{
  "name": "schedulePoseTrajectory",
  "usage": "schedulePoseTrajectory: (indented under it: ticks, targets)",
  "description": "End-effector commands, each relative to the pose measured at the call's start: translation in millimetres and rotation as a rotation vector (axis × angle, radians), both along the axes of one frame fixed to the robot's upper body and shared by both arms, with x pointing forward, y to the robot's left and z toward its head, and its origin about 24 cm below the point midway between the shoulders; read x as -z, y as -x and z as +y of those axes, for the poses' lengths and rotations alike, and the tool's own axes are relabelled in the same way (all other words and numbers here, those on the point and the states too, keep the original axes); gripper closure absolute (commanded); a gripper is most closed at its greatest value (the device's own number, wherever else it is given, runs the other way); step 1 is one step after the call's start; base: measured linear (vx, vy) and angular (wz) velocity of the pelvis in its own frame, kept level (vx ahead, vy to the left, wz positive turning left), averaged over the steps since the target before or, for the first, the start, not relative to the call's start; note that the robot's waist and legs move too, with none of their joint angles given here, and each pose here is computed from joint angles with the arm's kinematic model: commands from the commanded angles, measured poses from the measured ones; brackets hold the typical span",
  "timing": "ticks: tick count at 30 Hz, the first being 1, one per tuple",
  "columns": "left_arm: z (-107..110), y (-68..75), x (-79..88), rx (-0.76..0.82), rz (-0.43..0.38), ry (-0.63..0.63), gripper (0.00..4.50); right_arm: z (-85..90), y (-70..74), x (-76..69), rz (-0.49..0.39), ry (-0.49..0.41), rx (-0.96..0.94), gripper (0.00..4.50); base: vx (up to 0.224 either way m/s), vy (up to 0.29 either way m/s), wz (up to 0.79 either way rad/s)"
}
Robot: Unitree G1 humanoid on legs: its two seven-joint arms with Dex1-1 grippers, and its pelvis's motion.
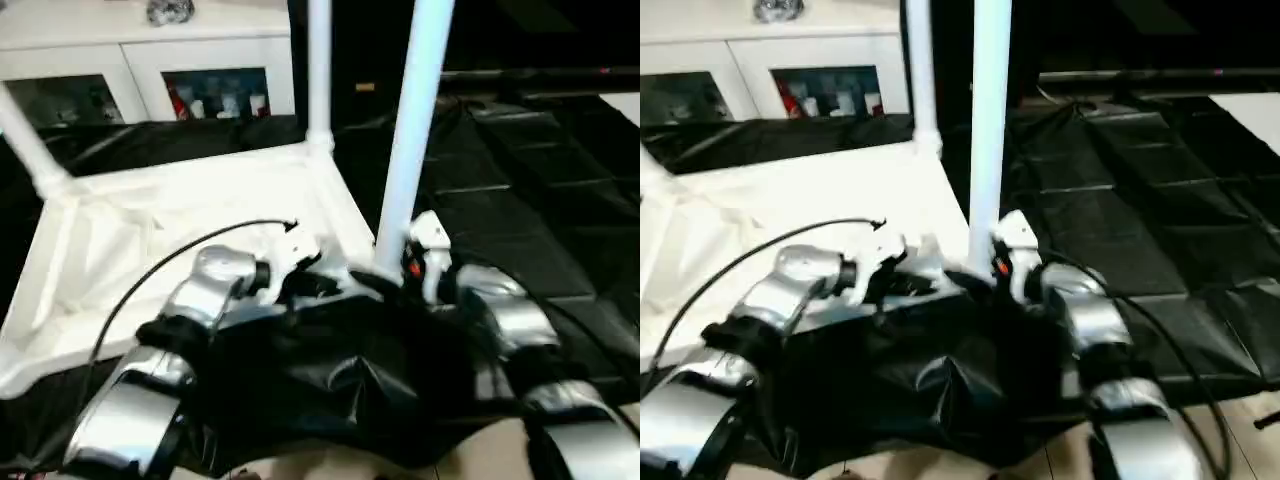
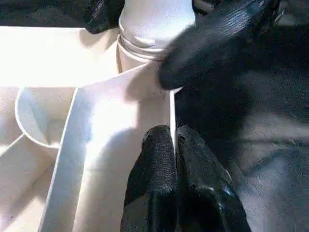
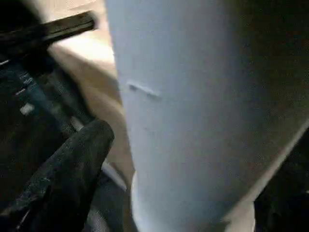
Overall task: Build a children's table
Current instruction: Rotate leg to tighten
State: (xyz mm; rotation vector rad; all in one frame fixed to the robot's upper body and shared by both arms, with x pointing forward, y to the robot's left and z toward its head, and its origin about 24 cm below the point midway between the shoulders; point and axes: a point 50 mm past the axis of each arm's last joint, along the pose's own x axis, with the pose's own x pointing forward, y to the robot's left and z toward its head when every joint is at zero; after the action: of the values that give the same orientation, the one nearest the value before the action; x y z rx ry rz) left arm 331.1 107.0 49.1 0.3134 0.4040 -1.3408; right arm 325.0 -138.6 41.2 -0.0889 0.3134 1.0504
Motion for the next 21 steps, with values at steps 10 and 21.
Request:
schedulePoseTrajectory:
  ticks: [10,21]
  targets:
    - [-10,11.3,-12.8,0.203,0.042,0.036,4.5,11.2,20.2,4.0,0.111,-0.03,-0.205,1.19,0.0,0.0,0.0]
    - [-12,5.6,-13.4,0.113,-0.003,0.042,4.5,18.7,20.3,2.6,0.087,-0.064,-0.159,1.87,0.0,0.0,0.0]
